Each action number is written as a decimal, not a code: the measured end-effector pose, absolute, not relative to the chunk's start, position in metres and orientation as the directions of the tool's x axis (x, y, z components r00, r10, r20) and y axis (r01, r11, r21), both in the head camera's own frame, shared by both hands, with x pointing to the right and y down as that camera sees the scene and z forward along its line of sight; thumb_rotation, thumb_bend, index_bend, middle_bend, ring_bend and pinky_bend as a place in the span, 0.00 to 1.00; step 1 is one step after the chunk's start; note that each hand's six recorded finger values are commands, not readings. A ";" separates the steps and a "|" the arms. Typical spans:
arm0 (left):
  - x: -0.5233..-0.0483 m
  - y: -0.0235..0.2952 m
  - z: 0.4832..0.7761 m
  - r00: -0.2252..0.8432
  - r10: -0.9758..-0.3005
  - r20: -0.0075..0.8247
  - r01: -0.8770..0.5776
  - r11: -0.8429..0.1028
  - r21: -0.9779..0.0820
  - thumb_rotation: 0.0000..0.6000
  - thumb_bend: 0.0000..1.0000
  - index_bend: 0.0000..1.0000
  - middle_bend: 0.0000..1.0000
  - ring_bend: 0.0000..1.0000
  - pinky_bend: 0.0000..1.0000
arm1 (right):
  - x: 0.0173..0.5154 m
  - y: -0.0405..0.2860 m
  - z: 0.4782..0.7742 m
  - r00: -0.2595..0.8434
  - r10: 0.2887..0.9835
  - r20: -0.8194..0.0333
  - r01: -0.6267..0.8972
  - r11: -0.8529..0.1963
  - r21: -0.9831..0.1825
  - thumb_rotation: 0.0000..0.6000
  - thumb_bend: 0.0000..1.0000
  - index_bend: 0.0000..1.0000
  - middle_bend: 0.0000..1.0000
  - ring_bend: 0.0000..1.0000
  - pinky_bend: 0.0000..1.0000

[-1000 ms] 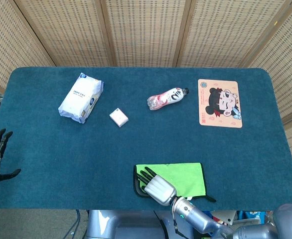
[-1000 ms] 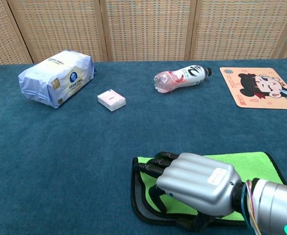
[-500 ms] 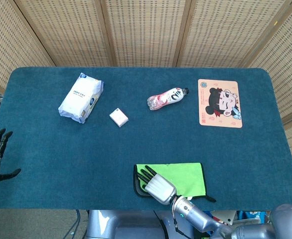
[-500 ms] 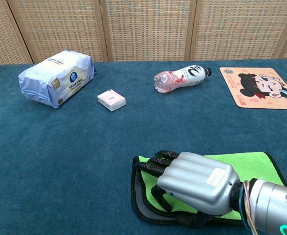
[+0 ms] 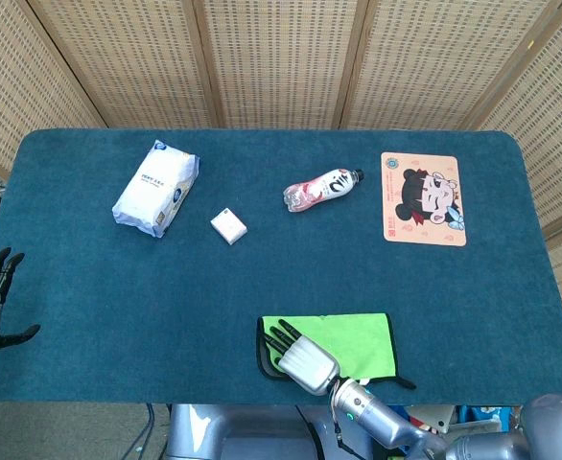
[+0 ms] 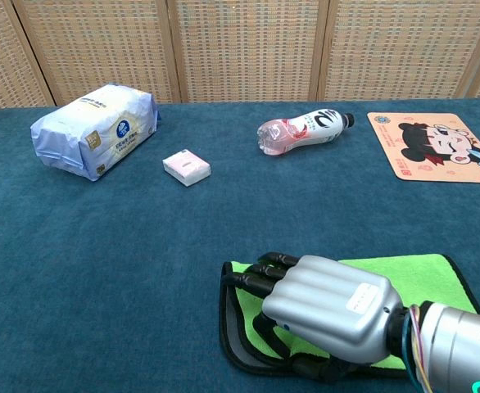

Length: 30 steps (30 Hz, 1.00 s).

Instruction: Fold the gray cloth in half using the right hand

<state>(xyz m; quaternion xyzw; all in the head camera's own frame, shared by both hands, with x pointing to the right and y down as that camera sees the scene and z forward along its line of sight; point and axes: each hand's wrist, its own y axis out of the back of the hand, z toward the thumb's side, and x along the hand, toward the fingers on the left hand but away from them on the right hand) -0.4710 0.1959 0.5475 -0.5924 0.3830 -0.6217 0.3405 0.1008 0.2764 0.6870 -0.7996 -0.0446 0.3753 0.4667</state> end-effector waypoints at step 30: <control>-0.472 0.195 0.546 -0.068 -0.878 0.474 -0.035 -0.472 -0.881 1.00 0.10 0.00 0.00 0.00 0.00 | 0.093 0.274 0.652 0.768 0.406 -0.496 -0.198 -0.585 -0.786 1.00 0.00 0.00 0.00 0.00 0.00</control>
